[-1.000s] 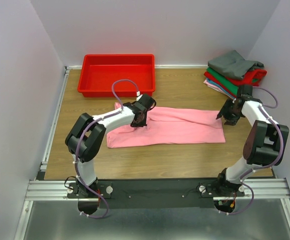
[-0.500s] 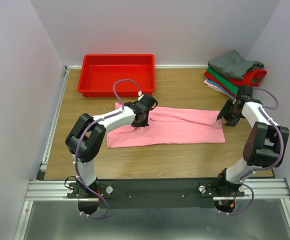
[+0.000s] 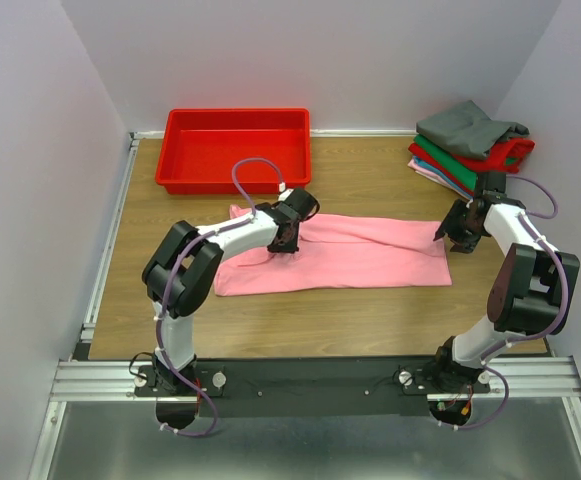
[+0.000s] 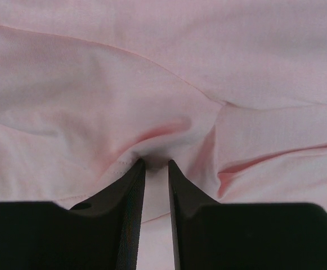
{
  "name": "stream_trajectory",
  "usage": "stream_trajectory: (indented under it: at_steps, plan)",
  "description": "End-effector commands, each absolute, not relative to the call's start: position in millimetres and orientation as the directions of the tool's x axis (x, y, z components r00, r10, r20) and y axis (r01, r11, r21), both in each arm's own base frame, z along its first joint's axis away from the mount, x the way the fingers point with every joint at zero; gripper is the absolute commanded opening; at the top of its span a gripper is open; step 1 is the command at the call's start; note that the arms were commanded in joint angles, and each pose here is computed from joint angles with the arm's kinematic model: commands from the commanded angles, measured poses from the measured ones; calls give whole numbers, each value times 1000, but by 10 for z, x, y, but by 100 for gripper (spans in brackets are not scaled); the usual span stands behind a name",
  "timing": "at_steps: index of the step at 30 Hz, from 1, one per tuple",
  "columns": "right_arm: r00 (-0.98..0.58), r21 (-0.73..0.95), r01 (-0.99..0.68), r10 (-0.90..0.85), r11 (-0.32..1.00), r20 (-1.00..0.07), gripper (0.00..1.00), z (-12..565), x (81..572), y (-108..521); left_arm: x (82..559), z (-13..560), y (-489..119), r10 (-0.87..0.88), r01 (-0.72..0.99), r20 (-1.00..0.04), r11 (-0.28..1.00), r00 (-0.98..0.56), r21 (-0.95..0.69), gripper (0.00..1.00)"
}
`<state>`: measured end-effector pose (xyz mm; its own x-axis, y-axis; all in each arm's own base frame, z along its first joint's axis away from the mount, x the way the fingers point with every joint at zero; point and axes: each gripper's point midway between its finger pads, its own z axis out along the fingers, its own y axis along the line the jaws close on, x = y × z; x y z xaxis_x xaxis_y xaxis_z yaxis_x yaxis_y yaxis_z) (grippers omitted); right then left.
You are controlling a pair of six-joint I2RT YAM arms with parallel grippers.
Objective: Fold and stack the t-shirts
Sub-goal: Fold the tshirt
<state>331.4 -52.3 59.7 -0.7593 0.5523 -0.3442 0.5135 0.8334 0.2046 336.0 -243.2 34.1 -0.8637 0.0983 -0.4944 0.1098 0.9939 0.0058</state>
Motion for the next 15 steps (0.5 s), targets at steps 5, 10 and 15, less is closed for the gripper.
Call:
stream_trajectory:
  at_steps: [5, 10, 15]
  plan:
    - [-758, 193, 516, 550, 835, -351, 59, 633, 3261, -547, 3291, 245, -2263, 117, 86, -478, 992, -870, 87, 30]
    - [-760, 195, 516, 550, 834, -346, 59, 624, 3249, -539, 3279, 140, -2270, 135, 104, -466, 990, -875, 91, 28]
    - [-757, 194, 516, 550, 835, -353, 60, 642, 3259, -547, 3258, 78, -2278, 157, 122, -454, 987, -877, 105, 20]
